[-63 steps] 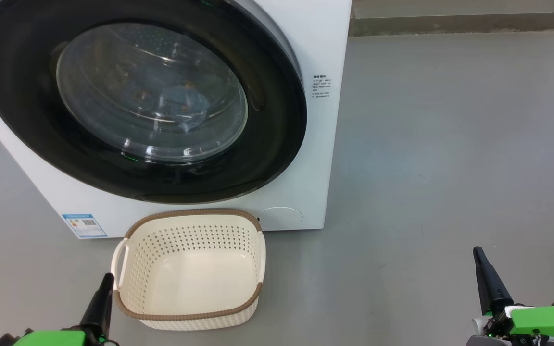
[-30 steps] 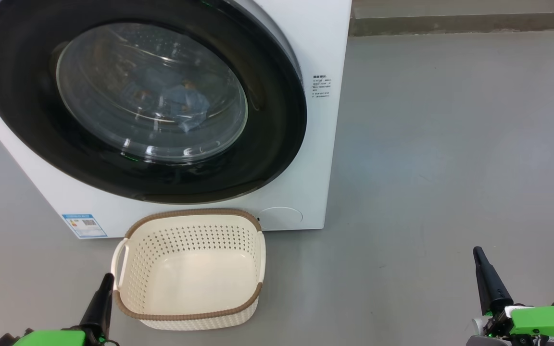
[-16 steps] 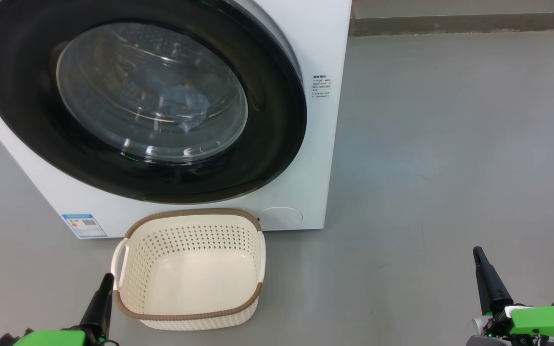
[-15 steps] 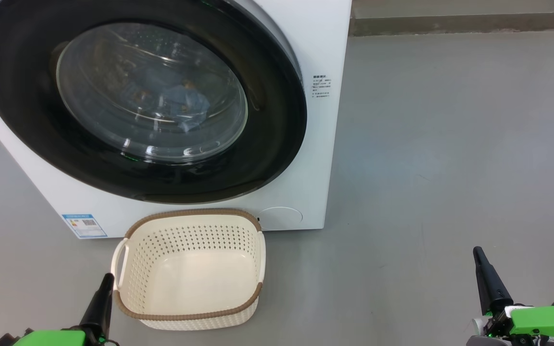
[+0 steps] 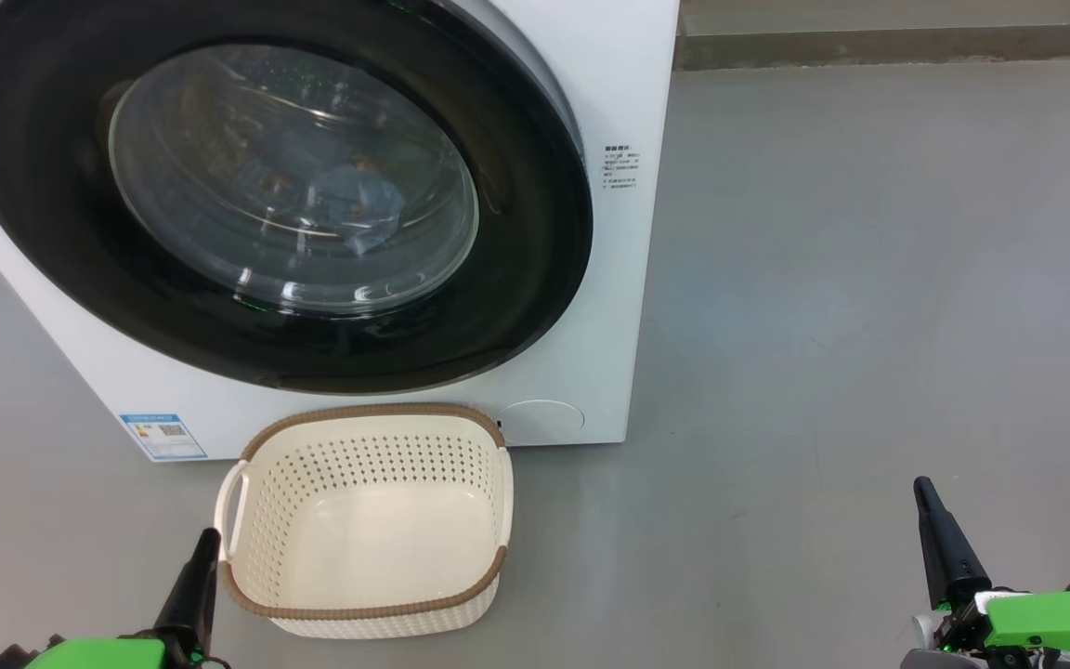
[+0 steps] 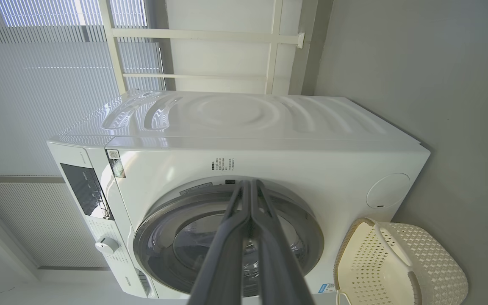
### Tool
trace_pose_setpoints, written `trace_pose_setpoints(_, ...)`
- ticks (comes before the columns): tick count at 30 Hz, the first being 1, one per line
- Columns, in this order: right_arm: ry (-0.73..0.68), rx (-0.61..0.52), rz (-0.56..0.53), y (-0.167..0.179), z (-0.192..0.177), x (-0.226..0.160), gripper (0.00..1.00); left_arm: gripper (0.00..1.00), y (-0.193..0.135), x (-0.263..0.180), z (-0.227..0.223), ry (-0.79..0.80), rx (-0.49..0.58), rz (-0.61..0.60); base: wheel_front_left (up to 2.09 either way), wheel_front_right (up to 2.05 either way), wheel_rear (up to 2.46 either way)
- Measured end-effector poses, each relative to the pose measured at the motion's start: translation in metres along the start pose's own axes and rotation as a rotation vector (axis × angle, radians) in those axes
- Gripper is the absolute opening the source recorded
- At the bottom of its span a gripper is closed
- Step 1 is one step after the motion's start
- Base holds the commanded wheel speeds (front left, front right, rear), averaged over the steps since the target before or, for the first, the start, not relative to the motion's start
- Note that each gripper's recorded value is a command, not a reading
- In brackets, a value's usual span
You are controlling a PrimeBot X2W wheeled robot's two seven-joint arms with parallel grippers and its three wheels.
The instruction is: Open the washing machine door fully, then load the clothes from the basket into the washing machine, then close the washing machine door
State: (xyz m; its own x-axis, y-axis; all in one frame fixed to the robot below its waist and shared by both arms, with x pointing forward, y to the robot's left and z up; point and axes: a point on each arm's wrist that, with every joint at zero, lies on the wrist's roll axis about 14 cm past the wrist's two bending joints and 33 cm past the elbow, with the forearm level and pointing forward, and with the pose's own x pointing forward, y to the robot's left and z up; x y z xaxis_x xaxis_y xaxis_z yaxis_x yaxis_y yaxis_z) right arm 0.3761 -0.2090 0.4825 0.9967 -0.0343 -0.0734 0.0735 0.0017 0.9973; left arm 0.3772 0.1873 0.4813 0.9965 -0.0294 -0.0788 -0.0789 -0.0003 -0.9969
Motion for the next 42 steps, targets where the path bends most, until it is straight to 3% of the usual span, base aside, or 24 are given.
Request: trace_pose_setpoints(42, 0.0, 0.0, 0.0, 0.0, 0.0, 0.0, 0.0, 0.0, 0.0, 0.0, 0.0, 0.0, 0.0, 0.0, 0.0, 0.0, 0.0)
